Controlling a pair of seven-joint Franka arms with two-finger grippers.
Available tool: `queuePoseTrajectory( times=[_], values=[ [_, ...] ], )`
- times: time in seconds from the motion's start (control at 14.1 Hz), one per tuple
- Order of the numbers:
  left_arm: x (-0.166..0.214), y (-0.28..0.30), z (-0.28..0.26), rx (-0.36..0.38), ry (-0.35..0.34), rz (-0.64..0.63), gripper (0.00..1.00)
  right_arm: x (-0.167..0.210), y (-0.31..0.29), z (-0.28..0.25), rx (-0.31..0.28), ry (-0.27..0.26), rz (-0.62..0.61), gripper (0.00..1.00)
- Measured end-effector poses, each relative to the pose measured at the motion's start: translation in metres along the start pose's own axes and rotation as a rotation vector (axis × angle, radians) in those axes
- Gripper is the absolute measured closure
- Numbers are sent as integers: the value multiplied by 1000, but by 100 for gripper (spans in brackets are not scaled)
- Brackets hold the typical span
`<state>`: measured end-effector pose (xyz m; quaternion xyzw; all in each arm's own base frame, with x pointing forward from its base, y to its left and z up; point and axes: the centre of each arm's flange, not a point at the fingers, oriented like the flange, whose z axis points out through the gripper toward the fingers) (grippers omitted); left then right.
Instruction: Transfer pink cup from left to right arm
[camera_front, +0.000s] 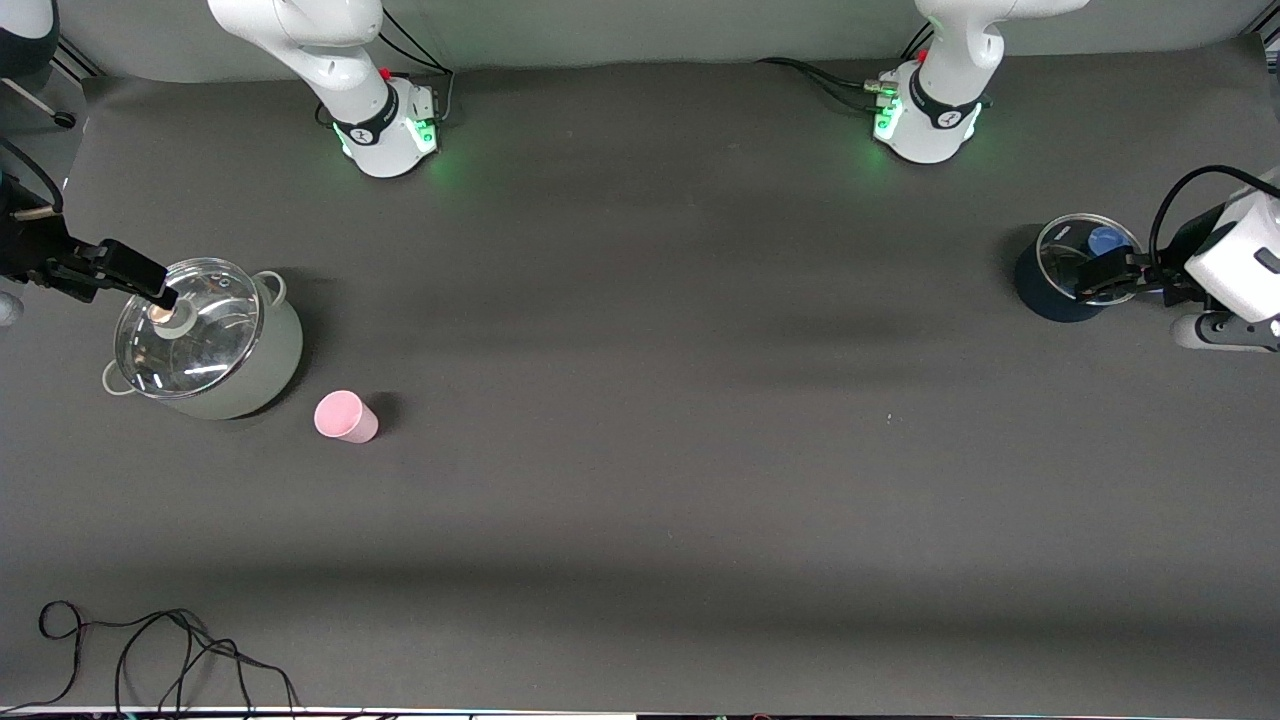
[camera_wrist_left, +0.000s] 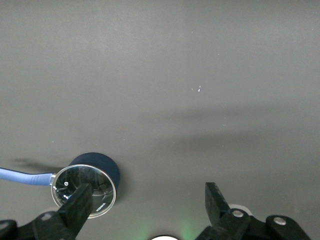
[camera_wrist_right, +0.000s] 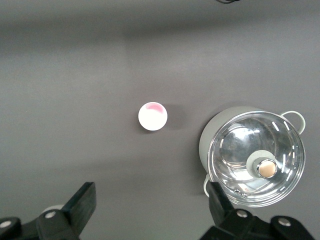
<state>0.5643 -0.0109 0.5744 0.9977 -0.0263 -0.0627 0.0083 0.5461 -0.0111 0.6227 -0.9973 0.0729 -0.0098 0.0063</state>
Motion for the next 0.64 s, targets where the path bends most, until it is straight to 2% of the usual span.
queuePoseTrajectory(
  times=[0.64],
  values=[
    [1, 0, 2, 0, -3, 1, 0, -1, -7, 0, 3, -1, -13, 0]
  ],
)
